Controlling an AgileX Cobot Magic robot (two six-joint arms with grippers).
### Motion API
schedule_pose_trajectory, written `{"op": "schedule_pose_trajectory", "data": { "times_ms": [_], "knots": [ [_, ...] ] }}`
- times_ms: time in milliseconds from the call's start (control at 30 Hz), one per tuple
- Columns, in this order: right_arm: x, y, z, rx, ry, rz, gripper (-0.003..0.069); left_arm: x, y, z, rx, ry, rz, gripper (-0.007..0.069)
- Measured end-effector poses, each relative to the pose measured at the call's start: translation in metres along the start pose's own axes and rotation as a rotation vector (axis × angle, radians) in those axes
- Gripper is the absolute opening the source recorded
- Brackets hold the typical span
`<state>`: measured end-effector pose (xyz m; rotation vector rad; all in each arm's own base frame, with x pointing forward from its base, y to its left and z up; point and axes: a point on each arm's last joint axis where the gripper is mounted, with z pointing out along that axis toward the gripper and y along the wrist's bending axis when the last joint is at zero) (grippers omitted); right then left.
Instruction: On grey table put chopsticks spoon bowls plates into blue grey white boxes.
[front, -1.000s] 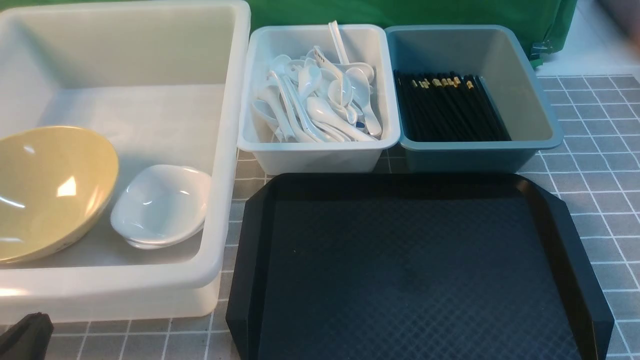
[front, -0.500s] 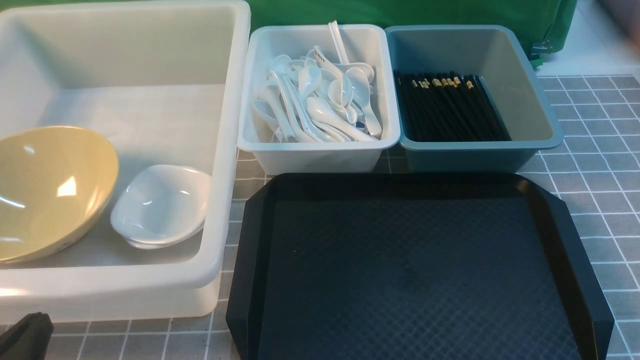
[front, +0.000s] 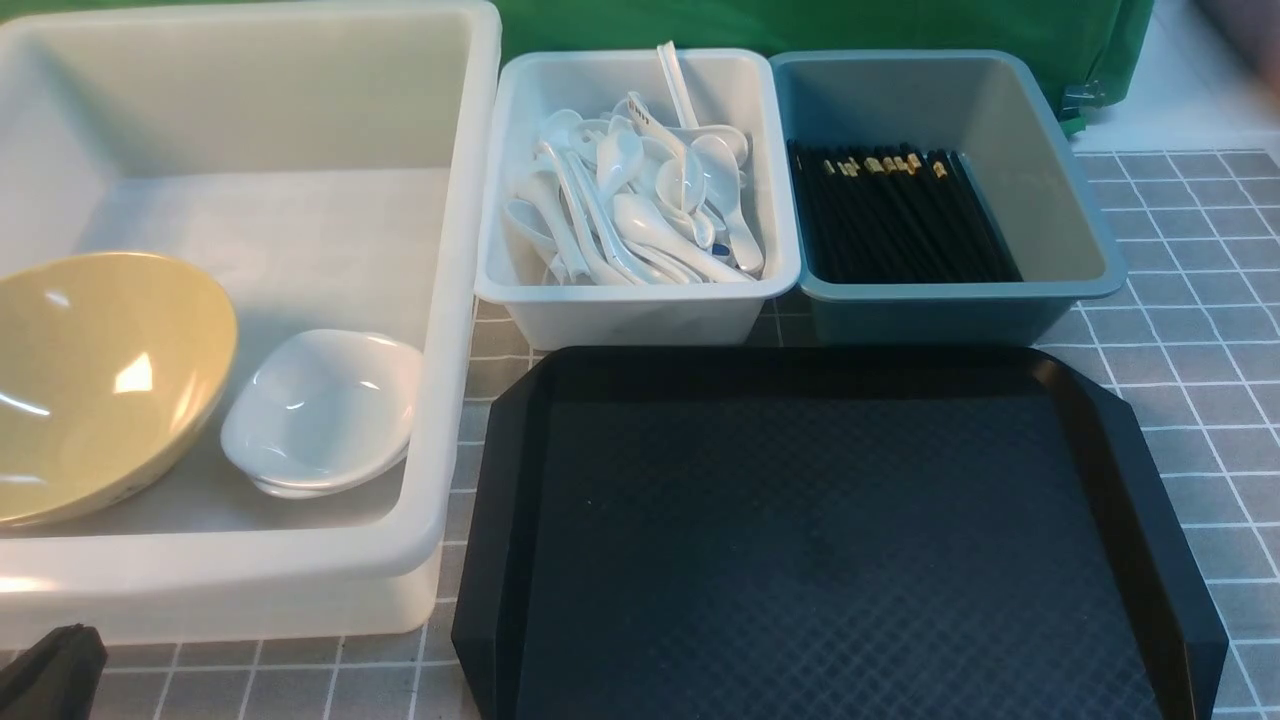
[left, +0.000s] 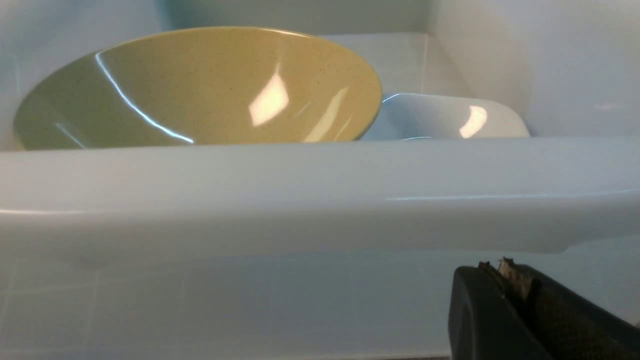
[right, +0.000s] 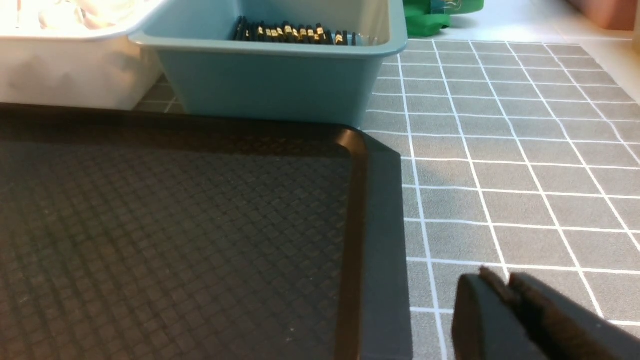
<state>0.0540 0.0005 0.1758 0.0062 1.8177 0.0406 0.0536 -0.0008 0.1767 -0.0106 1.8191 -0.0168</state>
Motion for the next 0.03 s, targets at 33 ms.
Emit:
{"op": "schedule_pose_trajectory", "data": {
  "times_ms": [33],
  "knots": [
    [0.0,0.0,0.0,0.0,0.0,0.0,0.0097,0.0,0.0,0.0,0.0,0.0,0.0,-0.0008]
  ]
}}
